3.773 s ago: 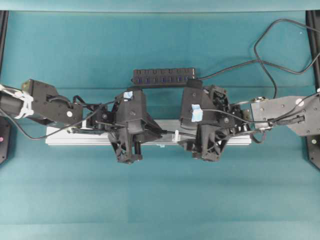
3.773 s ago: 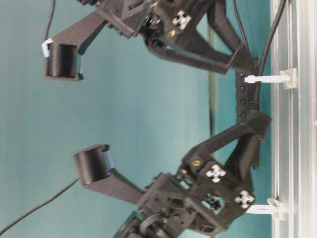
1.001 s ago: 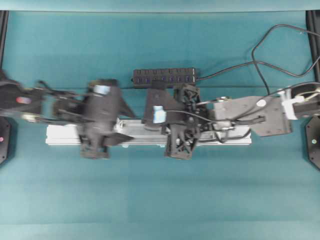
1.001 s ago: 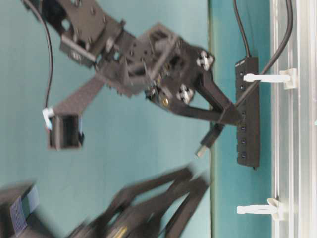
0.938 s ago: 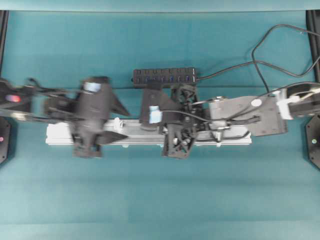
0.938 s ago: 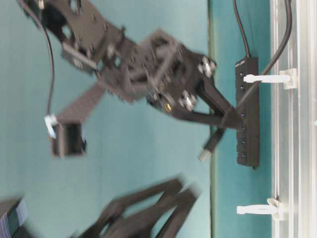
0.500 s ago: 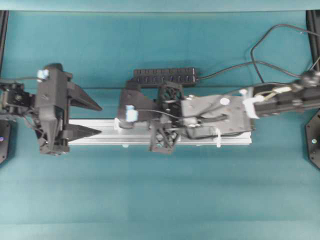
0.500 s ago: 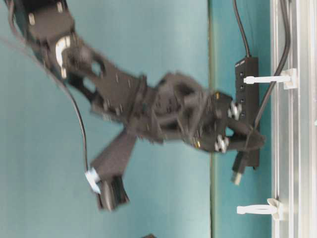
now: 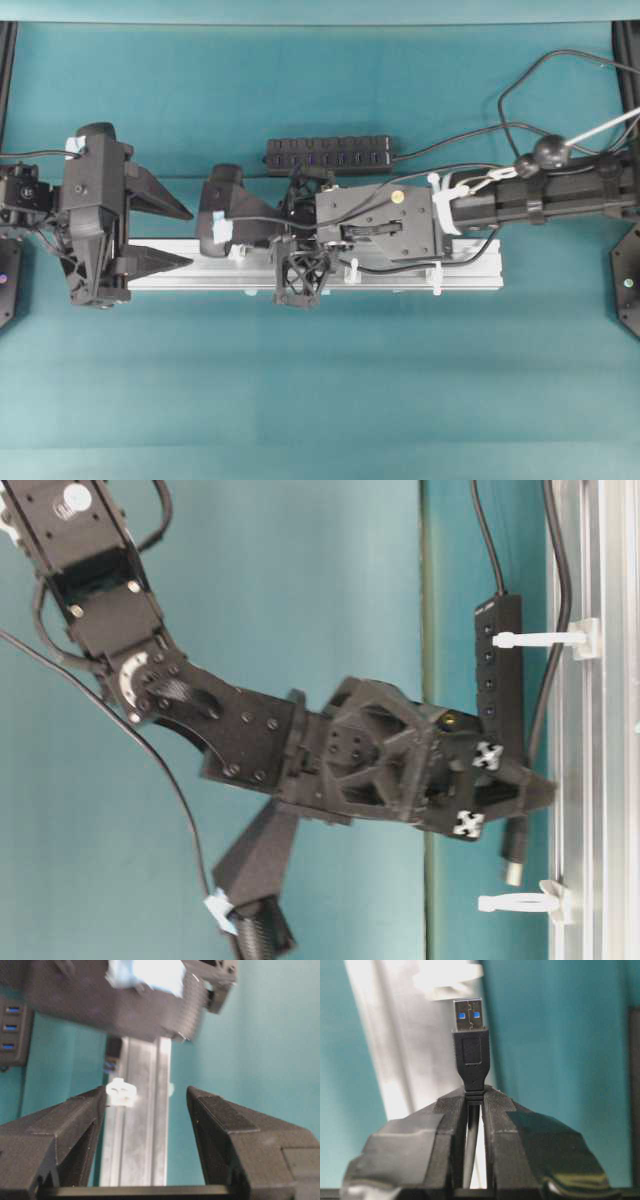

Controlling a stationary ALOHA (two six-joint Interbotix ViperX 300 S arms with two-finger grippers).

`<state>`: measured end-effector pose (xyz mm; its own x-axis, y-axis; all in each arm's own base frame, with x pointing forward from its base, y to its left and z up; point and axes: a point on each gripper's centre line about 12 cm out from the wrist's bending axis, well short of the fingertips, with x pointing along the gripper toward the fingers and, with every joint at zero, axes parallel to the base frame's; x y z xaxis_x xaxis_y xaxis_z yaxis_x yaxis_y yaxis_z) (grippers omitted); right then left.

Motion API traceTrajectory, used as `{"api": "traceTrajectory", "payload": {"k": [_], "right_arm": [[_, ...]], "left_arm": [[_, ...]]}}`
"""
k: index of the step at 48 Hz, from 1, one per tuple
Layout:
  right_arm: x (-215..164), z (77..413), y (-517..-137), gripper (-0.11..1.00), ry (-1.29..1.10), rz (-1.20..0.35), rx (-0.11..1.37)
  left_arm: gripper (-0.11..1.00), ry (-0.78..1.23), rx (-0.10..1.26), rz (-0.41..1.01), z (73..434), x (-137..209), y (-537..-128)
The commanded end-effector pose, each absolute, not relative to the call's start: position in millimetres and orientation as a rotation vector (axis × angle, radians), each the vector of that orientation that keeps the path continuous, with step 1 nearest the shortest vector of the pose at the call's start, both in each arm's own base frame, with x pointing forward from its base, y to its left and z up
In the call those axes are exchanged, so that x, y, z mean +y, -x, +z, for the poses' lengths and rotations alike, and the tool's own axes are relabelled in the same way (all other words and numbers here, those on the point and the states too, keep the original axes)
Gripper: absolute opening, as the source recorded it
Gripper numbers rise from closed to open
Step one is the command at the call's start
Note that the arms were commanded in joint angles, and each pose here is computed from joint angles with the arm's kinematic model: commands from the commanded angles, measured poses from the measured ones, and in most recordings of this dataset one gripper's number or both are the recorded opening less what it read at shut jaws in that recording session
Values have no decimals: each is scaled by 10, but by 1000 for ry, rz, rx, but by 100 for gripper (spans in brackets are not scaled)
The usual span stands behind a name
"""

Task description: Pass the USB cable through three rings with both arms.

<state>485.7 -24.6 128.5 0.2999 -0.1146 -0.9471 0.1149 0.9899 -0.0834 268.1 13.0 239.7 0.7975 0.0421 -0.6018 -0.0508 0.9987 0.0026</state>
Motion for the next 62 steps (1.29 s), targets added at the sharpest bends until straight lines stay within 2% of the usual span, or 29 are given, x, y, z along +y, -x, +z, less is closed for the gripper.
{"api": "traceTrajectory", "payload": {"k": [1, 17, 26, 39, 51, 62], "right_arm": [[-193, 1324, -4896, -9, 4, -127, 1240], [-264, 1330, -4942, -9, -10, -136, 1200], [-308, 1316, -4964, -9, -15, -140, 1184], [-316, 1287, -5023, -9, -20, -135, 1140], [-302, 1317, -5102, -9, -19, -122, 1069], [-292, 1331, -5128, -9, -17, -117, 1044]], "left_arm": [[67, 15, 626, 53, 2455, 135, -2690], [67, 17, 633, 53, 2439, 134, -2663], [67, 23, 667, 55, 2432, 125, -2528], [67, 29, 645, 58, 2478, 123, -2403], [67, 32, 707, 60, 2247, 123, -2335], [67, 37, 691, 79, 2196, 170, -2341]]}}
